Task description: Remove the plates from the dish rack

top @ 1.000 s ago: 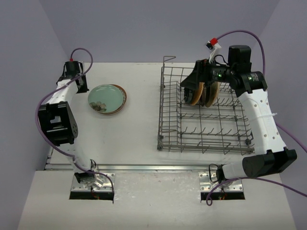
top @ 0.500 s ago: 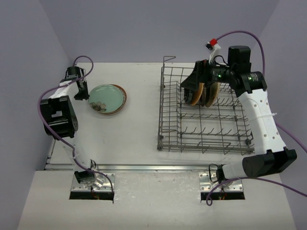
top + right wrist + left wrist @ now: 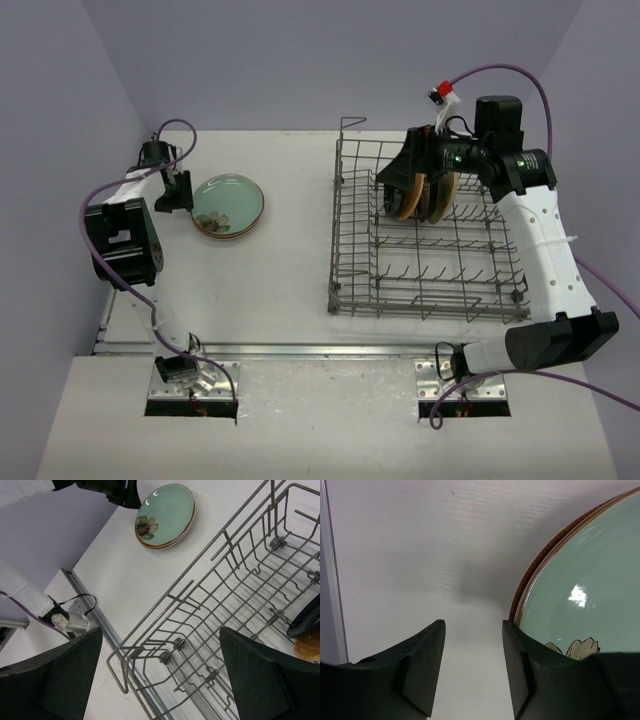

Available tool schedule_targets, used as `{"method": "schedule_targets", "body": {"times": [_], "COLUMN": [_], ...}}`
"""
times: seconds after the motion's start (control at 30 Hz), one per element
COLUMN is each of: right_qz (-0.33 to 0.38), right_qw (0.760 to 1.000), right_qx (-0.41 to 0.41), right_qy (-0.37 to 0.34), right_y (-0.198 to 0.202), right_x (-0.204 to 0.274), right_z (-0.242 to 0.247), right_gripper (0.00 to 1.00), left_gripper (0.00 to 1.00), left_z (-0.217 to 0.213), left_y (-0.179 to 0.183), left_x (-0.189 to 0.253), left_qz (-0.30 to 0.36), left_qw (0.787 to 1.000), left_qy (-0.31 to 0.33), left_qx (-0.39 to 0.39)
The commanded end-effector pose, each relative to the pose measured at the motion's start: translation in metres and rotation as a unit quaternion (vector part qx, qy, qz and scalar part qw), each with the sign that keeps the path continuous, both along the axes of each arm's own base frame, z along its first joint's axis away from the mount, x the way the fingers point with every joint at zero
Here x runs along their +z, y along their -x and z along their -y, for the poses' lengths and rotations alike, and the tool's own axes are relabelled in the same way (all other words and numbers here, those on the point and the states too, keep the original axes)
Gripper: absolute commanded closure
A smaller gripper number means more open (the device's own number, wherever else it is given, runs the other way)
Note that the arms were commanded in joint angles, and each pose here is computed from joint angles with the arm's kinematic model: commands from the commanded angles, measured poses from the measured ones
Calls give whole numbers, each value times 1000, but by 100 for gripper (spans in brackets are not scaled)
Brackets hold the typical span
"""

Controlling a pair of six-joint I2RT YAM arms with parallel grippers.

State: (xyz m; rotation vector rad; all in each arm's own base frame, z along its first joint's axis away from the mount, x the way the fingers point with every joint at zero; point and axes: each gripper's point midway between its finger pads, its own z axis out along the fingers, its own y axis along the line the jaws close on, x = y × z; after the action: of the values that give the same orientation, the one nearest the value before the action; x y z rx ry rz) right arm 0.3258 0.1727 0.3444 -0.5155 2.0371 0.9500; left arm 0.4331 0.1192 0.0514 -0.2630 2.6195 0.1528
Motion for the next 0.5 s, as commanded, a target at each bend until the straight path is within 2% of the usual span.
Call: {"method": "schedule_targets", "body": {"times": [0.0,0.13,0.27,0.33,0.4,0.47], "right_qz": [31,38,48,51,51,51], "right_qw": [1000,999,988,974,959,947], "right_qx": [2,-26,-122,-181,-231,-264], "right_qy": [2,21,86,129,154,174], "right_y": [-3,-10,-32,-41,-47,-52], "right_x": [15,13,3,-7,-13,-23], "right_z": [0,8,40,64,88,103], "right_gripper": [1,1,6,17,18,19], "left_gripper": [51,51,51,51,50,48], "left_z": [16,11,-6,-5,14,33], "left_y": [-13,-13,-16,-19,-15,-10], "left_x": [10,18,64,107,166,197], "left_qz": [27,34,86,146,226,276], "left_qw": [999,999,996,989,973,958], "left_qy": [33,20,-21,-25,-23,-33], "left_qx": [-17,-10,10,-1,-38,-63]}}
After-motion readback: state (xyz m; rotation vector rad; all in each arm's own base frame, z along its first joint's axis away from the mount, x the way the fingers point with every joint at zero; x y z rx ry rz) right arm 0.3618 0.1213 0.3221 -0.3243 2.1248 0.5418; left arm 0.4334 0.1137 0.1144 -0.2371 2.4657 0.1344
